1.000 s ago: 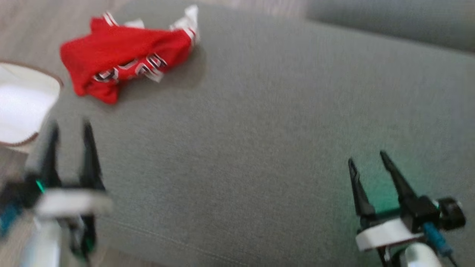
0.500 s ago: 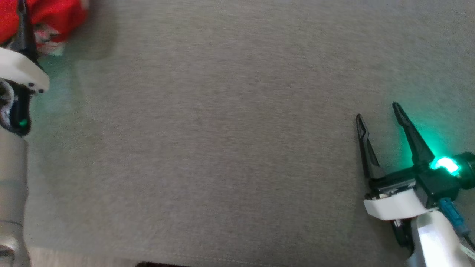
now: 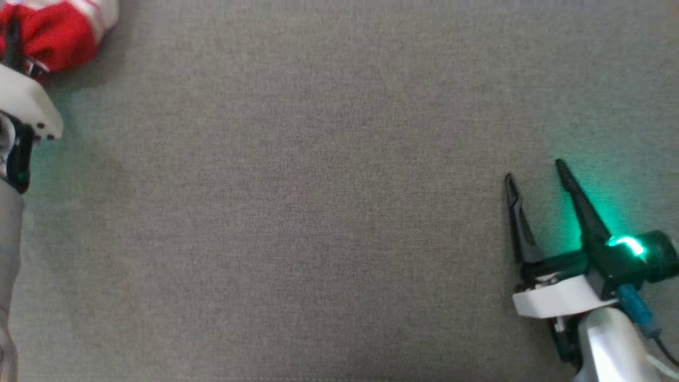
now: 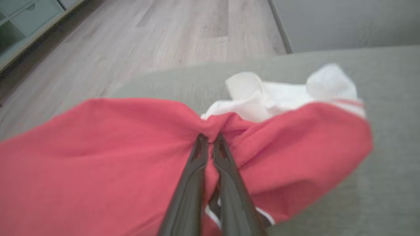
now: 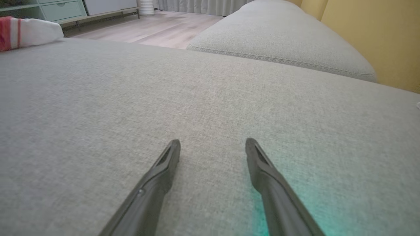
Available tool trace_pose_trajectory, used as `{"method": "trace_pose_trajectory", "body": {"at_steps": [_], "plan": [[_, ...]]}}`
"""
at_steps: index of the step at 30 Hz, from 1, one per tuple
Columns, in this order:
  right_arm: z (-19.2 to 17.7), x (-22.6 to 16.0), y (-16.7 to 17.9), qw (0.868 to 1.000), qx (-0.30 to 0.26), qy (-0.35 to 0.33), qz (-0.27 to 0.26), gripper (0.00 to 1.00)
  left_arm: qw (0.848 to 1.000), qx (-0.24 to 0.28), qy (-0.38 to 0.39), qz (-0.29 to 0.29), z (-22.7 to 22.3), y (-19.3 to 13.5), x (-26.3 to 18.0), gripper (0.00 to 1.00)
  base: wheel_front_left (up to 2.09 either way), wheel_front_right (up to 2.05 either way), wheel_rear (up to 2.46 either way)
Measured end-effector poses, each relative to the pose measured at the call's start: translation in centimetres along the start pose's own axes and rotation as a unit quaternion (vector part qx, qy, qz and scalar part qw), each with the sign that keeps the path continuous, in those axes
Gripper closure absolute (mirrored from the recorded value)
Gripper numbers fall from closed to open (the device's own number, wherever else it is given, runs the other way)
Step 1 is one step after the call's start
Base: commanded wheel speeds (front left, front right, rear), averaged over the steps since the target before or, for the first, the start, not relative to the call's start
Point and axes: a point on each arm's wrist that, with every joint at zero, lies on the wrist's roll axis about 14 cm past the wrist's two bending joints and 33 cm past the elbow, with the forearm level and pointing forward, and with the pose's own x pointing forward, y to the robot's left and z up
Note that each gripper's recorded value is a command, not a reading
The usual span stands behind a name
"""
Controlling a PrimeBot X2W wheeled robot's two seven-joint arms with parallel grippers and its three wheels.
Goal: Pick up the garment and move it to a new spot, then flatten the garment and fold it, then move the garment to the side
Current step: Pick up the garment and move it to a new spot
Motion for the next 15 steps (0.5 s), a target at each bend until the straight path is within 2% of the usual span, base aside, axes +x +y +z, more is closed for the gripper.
{"method": "trace_pose_trajectory", "body": {"at_steps": [3,7,11,15], "plan": [[0.6,-1.0,0.5,1.0,0.009,-0.003,-0.001,0.0,0.997,-0.011,-0.072,-0.021,5.1,-0.6,-1.5,1.0,0.0,0.0,0.0],[2.5,-1.9,1.0,1.0,0.016,-0.026,-0.001,0.0,0.985,-0.015,-0.157,-0.07,12.0,-2.4,-5.0,1.0,0.0,0.0,0.0],[4.4,-3.3,1.5,0.999,0.022,-0.049,-0.003,0.0,0.963,-0.033,-0.219,-0.154,17.2,-6.5,-10.1,1.0,0.0,0.0,0.0],[6.2,-4.8,1.3,0.996,0.038,-0.076,-0.013,0.0,0.932,-0.064,-0.244,-0.26,19.0,-11.6,-15.7,1.0,0.0,0.0,0.0]]}}
